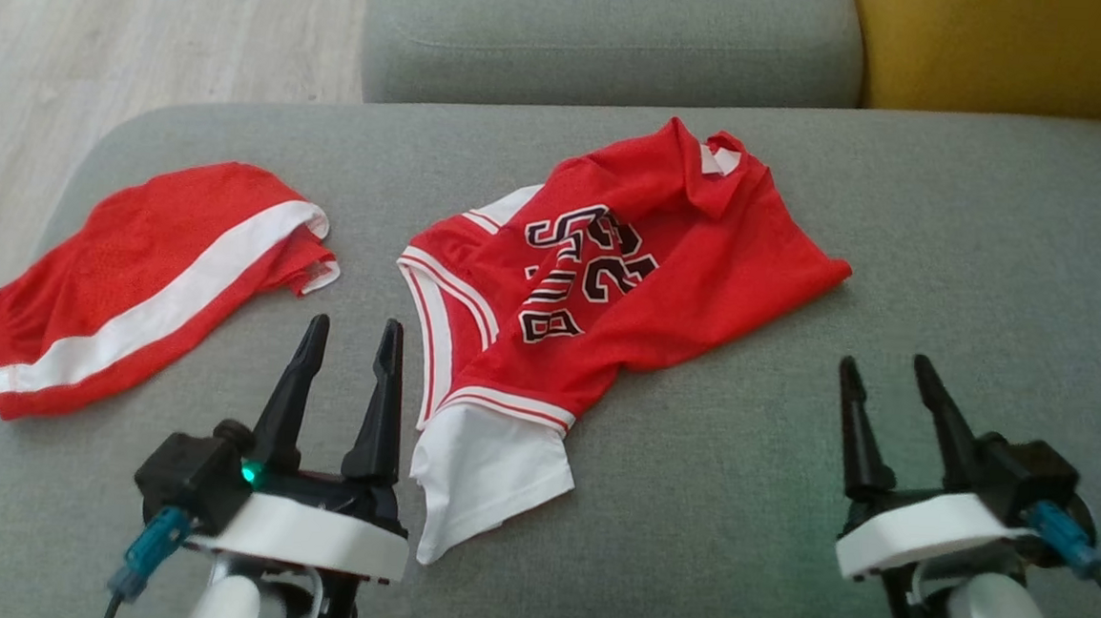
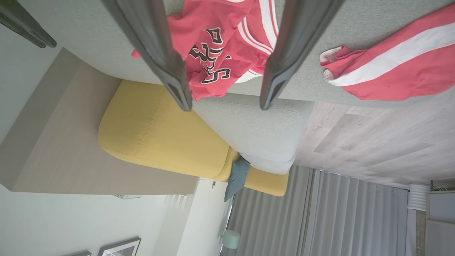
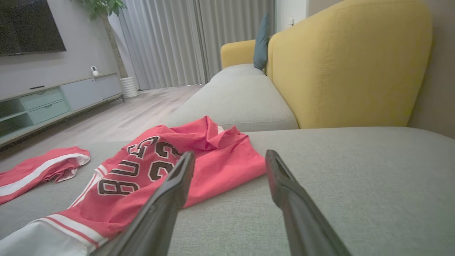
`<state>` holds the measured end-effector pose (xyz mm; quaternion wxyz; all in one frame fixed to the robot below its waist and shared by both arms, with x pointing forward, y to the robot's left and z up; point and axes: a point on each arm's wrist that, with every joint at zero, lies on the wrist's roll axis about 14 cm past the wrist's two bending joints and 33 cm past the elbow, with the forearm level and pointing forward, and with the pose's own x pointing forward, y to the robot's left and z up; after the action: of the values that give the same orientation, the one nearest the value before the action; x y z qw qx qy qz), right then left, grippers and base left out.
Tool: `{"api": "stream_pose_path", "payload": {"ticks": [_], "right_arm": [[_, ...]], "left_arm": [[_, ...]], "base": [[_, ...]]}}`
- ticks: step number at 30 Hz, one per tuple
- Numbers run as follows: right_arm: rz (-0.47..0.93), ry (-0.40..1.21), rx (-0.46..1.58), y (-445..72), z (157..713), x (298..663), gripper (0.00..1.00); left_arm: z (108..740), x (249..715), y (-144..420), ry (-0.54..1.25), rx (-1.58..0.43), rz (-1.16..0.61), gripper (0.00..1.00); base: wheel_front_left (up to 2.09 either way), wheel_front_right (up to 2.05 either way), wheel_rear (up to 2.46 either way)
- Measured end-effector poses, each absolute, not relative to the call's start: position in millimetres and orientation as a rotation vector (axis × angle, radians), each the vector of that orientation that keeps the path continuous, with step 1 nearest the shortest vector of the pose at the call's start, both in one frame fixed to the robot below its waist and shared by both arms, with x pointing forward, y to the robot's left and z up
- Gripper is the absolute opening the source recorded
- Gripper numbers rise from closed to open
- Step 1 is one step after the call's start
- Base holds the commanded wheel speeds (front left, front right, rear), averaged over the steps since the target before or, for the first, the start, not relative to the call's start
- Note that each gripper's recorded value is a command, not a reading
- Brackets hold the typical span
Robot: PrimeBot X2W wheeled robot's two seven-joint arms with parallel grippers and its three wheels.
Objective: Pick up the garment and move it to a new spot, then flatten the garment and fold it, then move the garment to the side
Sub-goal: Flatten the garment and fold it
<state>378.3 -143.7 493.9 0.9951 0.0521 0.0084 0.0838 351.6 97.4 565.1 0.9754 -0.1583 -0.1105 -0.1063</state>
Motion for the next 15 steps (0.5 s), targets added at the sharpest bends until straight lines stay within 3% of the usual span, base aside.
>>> {"api": "stream_pose_path", "payload": {"ticks": [7, 15], "right_arm": [[0.086, 0.046, 0.125, -169, 485, 393, 1.00], [0.009, 0.201, 0.183, -183, 456, 458, 1.00]], "left_arm": [[554, 357, 92, -0.188, -0.326, -0.229, 1.00], [544, 376, 107, -0.165, -0.318, -0.189, 1.00]], "base": [[0.00, 0.00, 0.00], [0.00, 0.00, 0.00]]}}
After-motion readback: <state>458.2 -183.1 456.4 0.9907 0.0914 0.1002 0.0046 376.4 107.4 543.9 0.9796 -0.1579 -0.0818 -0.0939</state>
